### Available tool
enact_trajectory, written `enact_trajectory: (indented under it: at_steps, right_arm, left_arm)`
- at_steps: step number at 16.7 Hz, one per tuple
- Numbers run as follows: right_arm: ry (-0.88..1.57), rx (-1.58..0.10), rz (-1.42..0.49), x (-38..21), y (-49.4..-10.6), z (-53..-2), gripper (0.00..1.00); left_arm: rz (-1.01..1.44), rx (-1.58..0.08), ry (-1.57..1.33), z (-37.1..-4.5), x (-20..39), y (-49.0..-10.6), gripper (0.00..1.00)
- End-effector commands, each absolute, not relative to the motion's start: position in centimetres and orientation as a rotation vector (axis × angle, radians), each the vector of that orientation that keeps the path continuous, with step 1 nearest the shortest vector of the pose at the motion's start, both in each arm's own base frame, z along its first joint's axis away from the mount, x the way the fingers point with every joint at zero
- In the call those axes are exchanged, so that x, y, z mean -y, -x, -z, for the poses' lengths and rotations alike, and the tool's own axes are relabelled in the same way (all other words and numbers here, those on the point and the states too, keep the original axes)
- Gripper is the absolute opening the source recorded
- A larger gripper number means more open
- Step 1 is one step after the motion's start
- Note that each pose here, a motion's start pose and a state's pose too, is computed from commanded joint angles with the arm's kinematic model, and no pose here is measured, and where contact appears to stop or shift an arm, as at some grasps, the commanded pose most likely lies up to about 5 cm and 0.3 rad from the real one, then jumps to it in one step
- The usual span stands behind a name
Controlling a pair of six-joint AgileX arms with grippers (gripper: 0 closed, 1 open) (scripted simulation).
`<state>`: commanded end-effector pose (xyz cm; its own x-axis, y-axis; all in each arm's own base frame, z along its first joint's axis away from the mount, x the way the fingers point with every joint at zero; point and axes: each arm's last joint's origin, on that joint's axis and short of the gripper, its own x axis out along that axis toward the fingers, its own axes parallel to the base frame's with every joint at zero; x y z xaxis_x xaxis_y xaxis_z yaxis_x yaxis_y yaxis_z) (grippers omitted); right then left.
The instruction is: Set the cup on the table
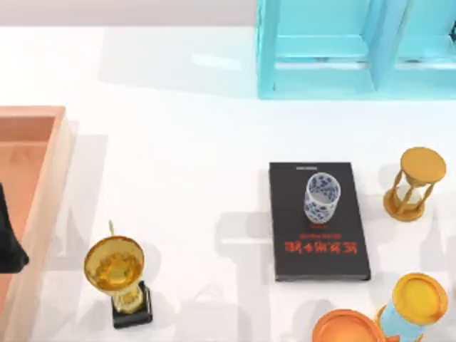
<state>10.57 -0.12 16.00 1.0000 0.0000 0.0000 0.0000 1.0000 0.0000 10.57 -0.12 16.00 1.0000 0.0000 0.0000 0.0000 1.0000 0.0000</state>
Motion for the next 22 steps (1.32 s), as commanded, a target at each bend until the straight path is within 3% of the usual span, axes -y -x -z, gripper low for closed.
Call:
enact_trajectory:
  at_steps: [5, 11, 17, 22]
  right_arm:
    - [0.0, 0.0, 0.0, 0.1, -10.6, -16.0, 1.0]
    - [0.0, 0.0, 0.0, 0.1, -10.6, -16.0, 1.0]
    - [0.0, 0.0, 0.0, 0.1, -10.6, -16.0, 1.0]
    - [0.0, 0.0, 0.0, 0.1, -10.6, -16.0, 1.0]
  left_arm:
    - [0.019, -0.03, 0.021, -17.2, 0.4, -10.6, 1.0]
    - [0.119, -0.222, 0.133, -24.6, 2.1, -12.2, 1.0]
    - [0.212, -0.544, 0.234, -33.6, 7.5, -18.6, 1.0]
    - [0.22, -0.842, 0.239, -36.6, 17.0, -25.3, 1.0]
